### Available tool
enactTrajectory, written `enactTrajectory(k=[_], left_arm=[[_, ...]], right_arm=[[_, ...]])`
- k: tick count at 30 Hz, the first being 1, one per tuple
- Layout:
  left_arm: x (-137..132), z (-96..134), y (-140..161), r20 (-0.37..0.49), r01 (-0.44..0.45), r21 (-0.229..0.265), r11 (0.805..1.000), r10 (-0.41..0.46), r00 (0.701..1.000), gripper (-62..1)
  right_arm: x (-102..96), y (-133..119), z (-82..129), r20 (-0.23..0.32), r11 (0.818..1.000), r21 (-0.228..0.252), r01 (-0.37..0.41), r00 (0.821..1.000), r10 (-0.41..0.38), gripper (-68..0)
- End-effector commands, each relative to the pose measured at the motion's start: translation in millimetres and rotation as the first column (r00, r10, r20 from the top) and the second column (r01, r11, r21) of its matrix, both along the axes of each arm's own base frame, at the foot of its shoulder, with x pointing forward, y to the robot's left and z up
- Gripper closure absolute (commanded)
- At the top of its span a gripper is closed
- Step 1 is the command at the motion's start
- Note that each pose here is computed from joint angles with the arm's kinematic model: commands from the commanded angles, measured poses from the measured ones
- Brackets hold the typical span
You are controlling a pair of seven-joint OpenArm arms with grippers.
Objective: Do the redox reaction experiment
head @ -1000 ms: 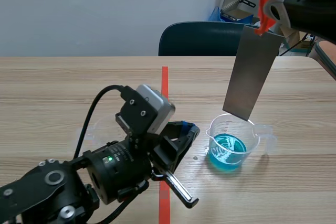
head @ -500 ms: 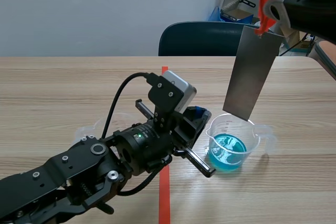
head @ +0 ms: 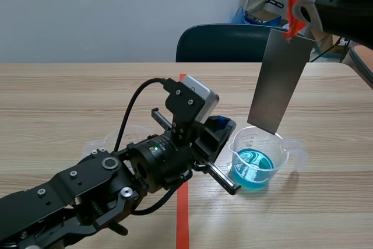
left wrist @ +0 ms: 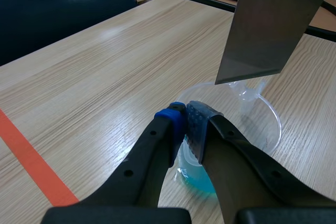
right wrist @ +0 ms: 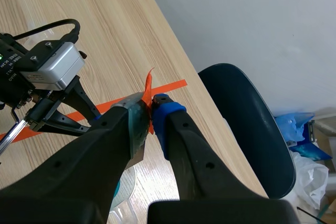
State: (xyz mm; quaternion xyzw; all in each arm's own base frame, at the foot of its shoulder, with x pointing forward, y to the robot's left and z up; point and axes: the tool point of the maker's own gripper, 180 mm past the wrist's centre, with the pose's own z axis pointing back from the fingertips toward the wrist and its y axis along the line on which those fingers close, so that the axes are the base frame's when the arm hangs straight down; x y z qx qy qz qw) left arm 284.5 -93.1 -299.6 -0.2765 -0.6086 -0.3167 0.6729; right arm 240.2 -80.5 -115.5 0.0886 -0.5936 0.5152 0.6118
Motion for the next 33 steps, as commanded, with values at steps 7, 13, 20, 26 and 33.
enactTrajectory(k=[7,13,20,26,33], left_arm=[[-10.7,5.6,13.5,0.01,-0.002,-0.012,1.0,0.002,1.0,-2.8],[-33.1,9.5,56.0,-0.011,-0.064,-0.001,0.998,0.064,0.998,-2.8],[-68.0,17.7,104.7,-0.044,-0.125,0.046,0.991,0.127,0.991,-2.8],[-87.1,31.6,136.4,-0.059,-0.196,0.072,0.978,0.201,0.978,-2.8],[-106.2,48.2,166.9,-0.071,-0.271,0.117,0.956,0.28,0.957,-3.2]], right_arm=[[-1.1,1.0,5.2,0.017,1.0,-0.003,-0.015,1.0,0.015,-0.8],[-1.0,1.0,5.1,0.017,1.0,-0.004,-0.015,1.0,0.015,-0.8],[-1.0,1.0,5.1,0.017,1.0,-0.004,-0.015,1.0,0.015,-0.8],[-1.0,1.0,5.1,0.017,1.0,-0.004,-0.015,1.0,0.015,-0.8],[-1.0,1.0,5.1,0.017,1.0,-0.004,-0.015,1.0,0.015,-0.8]])
